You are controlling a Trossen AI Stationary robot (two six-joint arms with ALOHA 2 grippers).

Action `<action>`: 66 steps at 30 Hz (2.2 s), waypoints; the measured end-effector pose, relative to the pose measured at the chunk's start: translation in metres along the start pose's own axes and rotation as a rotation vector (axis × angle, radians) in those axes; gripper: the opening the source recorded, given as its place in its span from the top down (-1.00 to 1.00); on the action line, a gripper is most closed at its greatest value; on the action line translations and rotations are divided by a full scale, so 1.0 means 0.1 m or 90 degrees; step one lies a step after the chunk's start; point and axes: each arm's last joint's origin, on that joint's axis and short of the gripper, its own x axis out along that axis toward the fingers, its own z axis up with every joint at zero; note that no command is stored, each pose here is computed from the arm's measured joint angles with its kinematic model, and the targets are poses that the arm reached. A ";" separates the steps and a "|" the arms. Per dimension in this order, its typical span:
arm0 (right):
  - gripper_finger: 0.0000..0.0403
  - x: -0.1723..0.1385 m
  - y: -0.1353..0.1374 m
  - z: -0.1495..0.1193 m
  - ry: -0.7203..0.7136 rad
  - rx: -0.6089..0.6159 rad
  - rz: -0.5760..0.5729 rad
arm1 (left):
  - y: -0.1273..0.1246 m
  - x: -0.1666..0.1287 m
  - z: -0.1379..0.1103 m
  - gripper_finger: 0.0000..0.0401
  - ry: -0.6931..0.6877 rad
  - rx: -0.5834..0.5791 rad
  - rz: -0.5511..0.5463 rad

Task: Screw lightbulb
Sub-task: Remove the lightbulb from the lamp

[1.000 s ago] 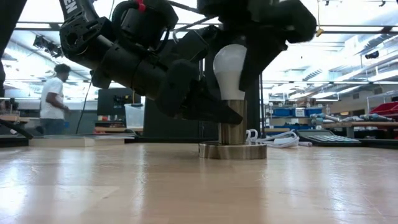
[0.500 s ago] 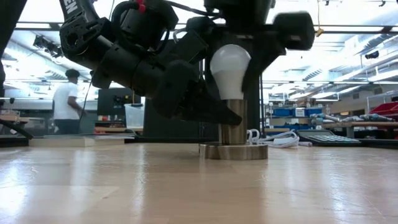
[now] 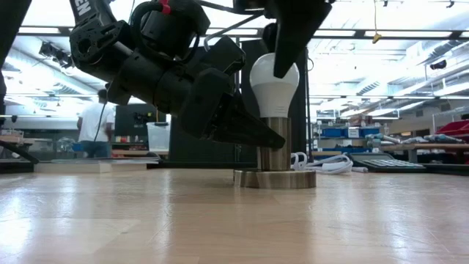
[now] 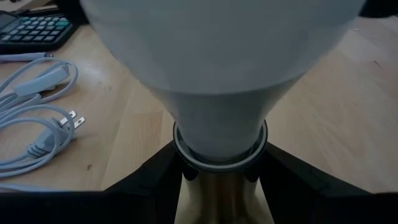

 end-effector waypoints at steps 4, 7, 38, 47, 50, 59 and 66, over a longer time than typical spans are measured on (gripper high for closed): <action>-0.82 0.06 -0.05 0.01 0.004 0.096 -0.007 | 0.00 0.00 0.00 0.04 0.000 -0.008 0.012; -0.81 0.17 -0.08 0.02 -0.001 0.126 -0.007 | 0.01 0.00 0.00 0.04 0.000 -0.014 0.014; -0.52 0.33 -0.08 0.03 0.022 -0.548 -0.001 | 0.01 0.00 -0.01 0.04 0.007 -0.002 0.016; -0.45 0.32 -0.09 0.03 0.037 -0.646 -0.050 | 0.00 0.00 -0.02 0.03 0.012 0.004 0.013; -0.47 0.30 -0.07 0.01 0.041 -0.577 -0.051 | 0.00 0.00 -0.02 0.03 0.012 0.004 0.012; -0.57 0.01 -0.07 -0.05 0.068 -0.421 -0.029 | 0.00 0.00 -0.01 0.03 0.012 0.007 0.013; -0.58 -0.13 -0.11 -0.13 0.084 -0.342 -0.024 | 0.00 0.00 -0.01 0.03 0.011 0.009 0.014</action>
